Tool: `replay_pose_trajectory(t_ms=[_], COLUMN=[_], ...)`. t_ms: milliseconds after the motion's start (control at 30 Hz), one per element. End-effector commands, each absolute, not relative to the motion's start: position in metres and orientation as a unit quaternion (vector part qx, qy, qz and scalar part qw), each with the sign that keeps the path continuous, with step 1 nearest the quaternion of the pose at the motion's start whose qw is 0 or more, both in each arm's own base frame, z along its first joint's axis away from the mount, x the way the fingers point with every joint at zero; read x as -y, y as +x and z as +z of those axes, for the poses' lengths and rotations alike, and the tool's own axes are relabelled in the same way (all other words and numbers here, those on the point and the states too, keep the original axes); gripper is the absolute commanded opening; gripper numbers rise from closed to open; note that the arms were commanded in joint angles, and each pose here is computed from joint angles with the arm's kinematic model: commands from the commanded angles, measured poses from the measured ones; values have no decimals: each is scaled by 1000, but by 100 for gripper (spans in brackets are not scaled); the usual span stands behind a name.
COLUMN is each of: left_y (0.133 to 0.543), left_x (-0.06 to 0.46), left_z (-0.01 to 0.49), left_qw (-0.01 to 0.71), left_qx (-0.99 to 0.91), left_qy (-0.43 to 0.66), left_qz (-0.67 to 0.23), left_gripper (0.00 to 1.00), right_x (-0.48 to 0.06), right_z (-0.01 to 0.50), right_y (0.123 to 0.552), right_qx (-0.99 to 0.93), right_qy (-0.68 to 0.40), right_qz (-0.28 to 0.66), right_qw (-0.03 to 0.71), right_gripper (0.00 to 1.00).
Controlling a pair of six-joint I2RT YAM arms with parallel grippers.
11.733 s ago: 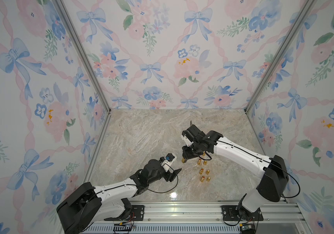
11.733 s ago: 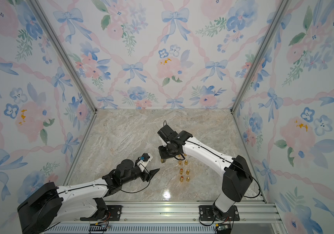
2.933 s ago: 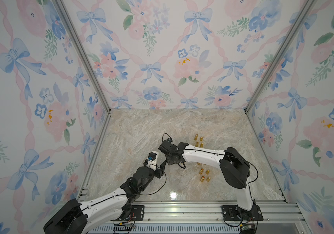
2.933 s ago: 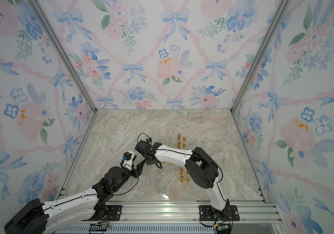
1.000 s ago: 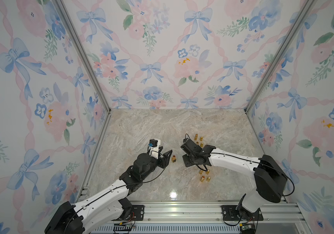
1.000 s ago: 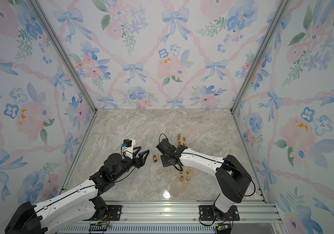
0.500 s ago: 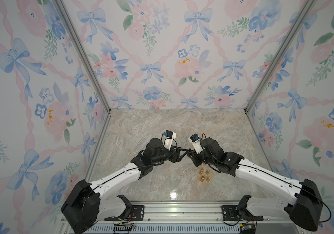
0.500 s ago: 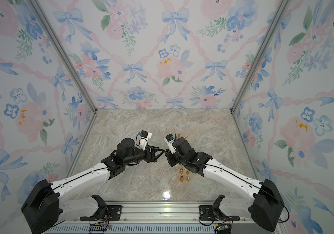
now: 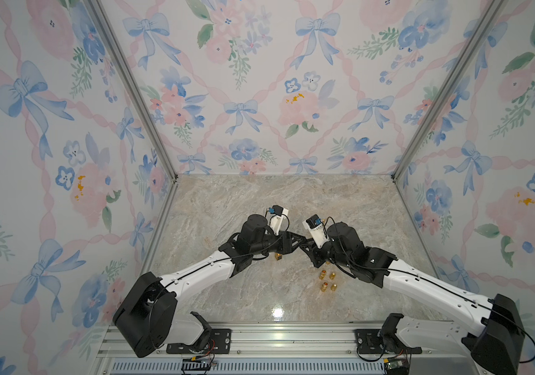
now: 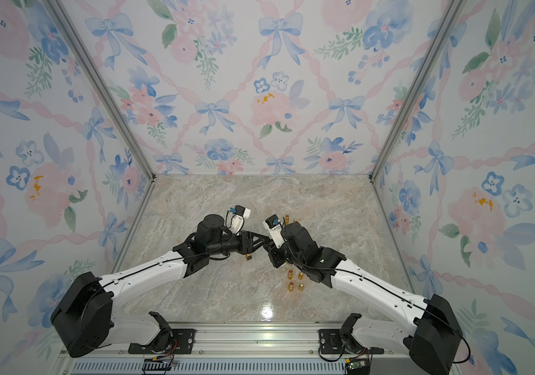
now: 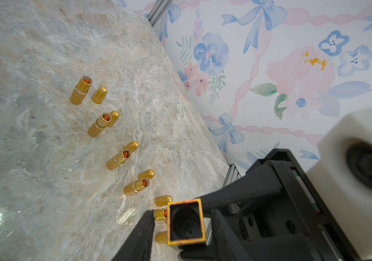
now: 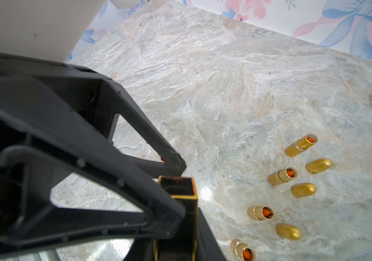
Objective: Open the lipstick cap
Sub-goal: Place the cover at the center of the board.
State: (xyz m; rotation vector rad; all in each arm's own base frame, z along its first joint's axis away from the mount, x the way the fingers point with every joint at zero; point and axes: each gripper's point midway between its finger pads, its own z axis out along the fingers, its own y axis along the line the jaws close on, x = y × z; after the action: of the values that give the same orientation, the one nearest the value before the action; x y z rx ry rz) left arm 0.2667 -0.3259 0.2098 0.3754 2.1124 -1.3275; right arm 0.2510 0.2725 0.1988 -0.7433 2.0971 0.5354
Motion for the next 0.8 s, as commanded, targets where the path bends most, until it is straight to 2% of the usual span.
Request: replay_pose_trajectory(t_ms=[0, 133, 533, 767], left_y=[263, 266, 275, 279], left_x=[330, 332, 330, 324], left_z=[210, 203, 211, 218], left_qw=[290, 280, 296, 311], left_qx=[-797, -802, -803, -802], left_qy=[147, 143, 122, 104], left_qz=[-509, -508, -503, -500], left_gripper=[43, 36, 24, 20], right_x=[-278, -280, -282, -278], right_z=[215, 220, 223, 229], right_y=[258, 258, 260, 261], right_qx=[-816, -811, -807, -805], right_qy=[-295, -296, -301, -294], right_qz=[216, 221, 215, 217], right_qw=[447, 454, 461, 468], right_gripper=[22, 22, 24, 35])
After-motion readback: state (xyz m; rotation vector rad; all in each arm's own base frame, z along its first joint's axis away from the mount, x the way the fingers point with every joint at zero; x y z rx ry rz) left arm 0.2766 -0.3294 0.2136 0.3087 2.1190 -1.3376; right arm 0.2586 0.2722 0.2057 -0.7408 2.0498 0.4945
